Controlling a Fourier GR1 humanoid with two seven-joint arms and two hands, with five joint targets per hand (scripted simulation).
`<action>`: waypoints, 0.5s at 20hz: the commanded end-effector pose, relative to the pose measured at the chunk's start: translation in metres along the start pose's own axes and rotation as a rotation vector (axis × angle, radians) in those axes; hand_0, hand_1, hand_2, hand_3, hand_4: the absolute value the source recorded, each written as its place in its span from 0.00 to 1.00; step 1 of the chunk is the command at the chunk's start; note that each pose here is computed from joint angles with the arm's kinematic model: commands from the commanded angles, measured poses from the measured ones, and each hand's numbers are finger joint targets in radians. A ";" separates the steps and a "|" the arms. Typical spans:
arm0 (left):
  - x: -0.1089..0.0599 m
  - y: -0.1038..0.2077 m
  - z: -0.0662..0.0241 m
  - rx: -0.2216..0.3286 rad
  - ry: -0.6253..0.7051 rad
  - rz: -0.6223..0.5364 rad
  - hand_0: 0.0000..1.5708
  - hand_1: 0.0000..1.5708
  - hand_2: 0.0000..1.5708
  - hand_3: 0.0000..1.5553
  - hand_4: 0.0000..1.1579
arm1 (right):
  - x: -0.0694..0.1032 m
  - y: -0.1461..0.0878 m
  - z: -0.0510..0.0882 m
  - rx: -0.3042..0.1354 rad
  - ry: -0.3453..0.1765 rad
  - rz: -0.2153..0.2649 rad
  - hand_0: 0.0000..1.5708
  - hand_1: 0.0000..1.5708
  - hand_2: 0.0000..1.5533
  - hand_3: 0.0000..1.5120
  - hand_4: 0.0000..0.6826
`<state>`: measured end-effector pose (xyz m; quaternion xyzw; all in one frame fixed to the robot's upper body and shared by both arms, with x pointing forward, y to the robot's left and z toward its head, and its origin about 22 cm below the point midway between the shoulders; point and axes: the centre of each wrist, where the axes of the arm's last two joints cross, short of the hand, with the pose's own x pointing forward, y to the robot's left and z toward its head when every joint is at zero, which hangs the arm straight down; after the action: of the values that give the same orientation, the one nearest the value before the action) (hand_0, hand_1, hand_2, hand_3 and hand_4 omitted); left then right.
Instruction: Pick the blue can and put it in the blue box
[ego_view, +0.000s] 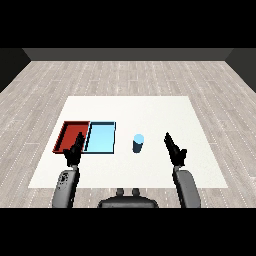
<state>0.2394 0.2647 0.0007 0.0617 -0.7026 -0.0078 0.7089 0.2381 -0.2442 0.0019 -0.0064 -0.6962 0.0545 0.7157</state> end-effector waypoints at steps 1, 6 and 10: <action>0.002 -0.001 -0.0021 -0.011 -0.008 0.001 0.00 0.00 0.00 0.00 0.00 | 0.003 0.002 -0.007 -0.012 -0.011 0.004 0.00 0.00 0.00 0.00 0.00; 0.019 0.004 0.0020 -0.076 -0.054 -0.003 0.00 0.00 0.00 0.00 0.00 | 0.021 0.012 -0.038 -0.078 -0.065 0.033 0.00 0.00 0.00 0.00 0.00; 0.037 -0.019 -0.0099 -0.101 -0.452 0.132 0.00 0.00 0.00 0.00 0.00 | 0.035 0.018 -0.035 0.037 -0.310 -0.163 0.00 0.00 0.00 0.00 0.00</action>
<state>0.2519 0.2536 0.0304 0.0046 -0.7958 -0.0144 0.6053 0.2675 -0.2259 0.0262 0.0345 -0.7643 0.0231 0.6436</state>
